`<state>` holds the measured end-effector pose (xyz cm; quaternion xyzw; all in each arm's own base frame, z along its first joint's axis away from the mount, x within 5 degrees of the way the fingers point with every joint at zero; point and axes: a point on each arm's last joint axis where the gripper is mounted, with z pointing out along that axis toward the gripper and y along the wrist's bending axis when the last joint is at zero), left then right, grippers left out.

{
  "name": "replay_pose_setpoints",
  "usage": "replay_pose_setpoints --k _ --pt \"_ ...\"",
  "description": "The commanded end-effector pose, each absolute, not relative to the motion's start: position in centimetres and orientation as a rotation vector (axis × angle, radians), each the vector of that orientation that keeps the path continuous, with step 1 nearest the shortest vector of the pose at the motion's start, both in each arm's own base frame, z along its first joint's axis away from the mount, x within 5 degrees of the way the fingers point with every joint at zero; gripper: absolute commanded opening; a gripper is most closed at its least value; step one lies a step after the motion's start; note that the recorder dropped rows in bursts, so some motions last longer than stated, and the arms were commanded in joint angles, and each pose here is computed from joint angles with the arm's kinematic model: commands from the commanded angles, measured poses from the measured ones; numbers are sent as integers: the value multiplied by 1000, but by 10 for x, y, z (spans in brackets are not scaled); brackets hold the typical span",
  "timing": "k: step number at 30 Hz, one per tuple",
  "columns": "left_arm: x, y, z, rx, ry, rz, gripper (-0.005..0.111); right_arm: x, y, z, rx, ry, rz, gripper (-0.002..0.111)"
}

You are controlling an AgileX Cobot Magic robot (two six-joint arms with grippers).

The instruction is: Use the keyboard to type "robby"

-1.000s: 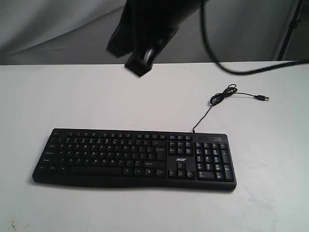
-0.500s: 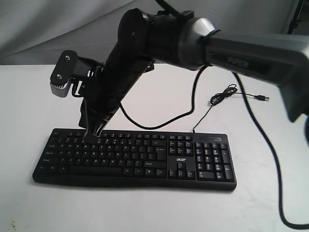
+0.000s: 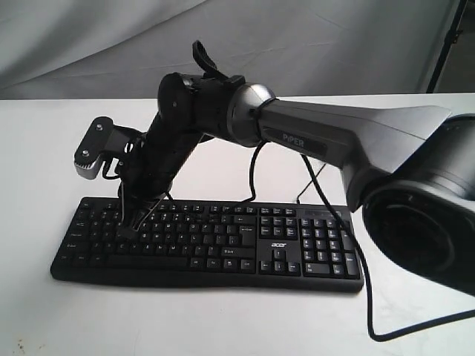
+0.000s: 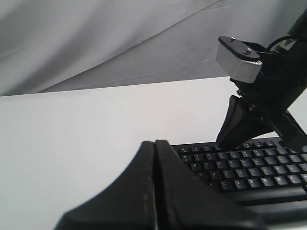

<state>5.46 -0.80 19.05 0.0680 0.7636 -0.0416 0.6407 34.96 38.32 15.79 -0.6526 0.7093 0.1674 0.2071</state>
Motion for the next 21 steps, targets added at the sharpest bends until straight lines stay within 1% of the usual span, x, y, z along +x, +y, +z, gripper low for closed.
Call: replay_pose_setpoints --k 1,7,16,21 --pt "55 -8 190 161 1736 -97 0 349 391 156 -1781 1967 484 0" --pt "55 -8 190 161 1736 -97 0 350 393 155 -1738 1974 483 0" --pt "55 -8 190 161 1736 -97 0 350 394 138 -1746 2011 494 0" --pt "55 -8 190 161 1736 -97 0 350 394 138 -1741 2011 493 0"
